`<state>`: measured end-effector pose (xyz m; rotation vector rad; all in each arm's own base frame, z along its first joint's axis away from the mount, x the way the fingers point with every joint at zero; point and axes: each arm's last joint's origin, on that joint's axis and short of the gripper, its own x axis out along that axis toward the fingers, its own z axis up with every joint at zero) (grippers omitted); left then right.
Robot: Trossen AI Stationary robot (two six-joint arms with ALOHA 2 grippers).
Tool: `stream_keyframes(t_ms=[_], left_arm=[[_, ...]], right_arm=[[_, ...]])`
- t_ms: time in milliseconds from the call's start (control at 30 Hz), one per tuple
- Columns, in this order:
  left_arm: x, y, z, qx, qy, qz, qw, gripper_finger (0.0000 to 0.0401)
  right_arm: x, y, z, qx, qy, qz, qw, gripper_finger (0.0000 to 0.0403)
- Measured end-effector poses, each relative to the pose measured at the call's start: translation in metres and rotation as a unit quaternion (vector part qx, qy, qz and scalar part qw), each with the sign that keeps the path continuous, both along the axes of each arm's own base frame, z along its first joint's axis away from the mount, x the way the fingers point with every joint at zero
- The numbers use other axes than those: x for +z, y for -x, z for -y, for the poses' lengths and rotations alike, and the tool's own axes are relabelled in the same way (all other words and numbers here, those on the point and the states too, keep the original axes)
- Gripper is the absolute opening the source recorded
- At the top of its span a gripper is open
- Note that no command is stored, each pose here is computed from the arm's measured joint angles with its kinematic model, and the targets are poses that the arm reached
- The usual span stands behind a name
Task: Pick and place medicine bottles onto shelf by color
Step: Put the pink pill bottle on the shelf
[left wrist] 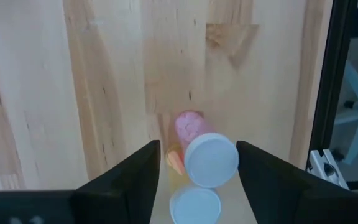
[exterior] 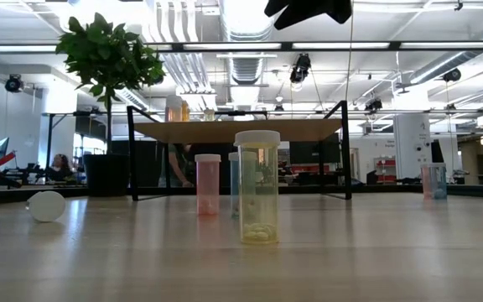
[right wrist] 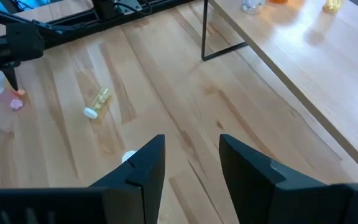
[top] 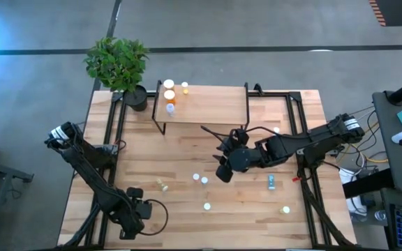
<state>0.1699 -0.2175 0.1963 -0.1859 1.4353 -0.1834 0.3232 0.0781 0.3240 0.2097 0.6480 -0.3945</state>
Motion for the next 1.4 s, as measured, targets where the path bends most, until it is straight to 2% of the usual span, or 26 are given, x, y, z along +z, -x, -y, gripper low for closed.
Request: stream_keyframes(t_ms=[167, 500, 733, 867, 1133, 1267, 1400], left_arm=[[0.0, 0.0, 0.0, 0.001, 0.001, -0.002, 1.0, 0.0182], [0.0, 0.0, 0.0, 0.014, 0.003, -0.005, 1.0, 0.0109], [0.009, -0.012, -0.003, 0.043, 0.022, -0.004, 0.999, 0.0102], [0.019, -0.026, -0.01, 0.069, 0.03, -0.001, 0.997, 0.0101], [0.064, -0.064, -0.057, 0.113, -0.012, -0.015, 0.993, 0.0099], [0.098, -0.088, -0.093, 0.138, -0.013, 0.011, 0.99, 0.0099], [0.134, -0.107, -0.137, 0.198, -0.027, 0.059, 0.978, 0.0099]], right_arm=[[0.0, 0.0, 0.001, -0.001, 0.002, -0.001, 1.0, 0.0144], [0.0, -0.001, 0.003, 0.0, 0.004, -0.002, 1.0, 0.0144], [0.007, 0.005, 0.009, 0.0, 0.01, 0.001, 1.0, 0.0144], [0.023, 0.02, 0.014, 0.0, 0.012, 0.014, 1.0, 0.0144], [0.052, 0.075, 0.029, -0.003, 0.032, -0.013, 0.999, 0.0144], [0.057, 0.1, 0.036, -0.027, 0.035, -0.035, 0.998, 0.0144], [0.057, 0.117, 0.041, -0.04, 0.046, -0.061, 0.996, 0.0144]])
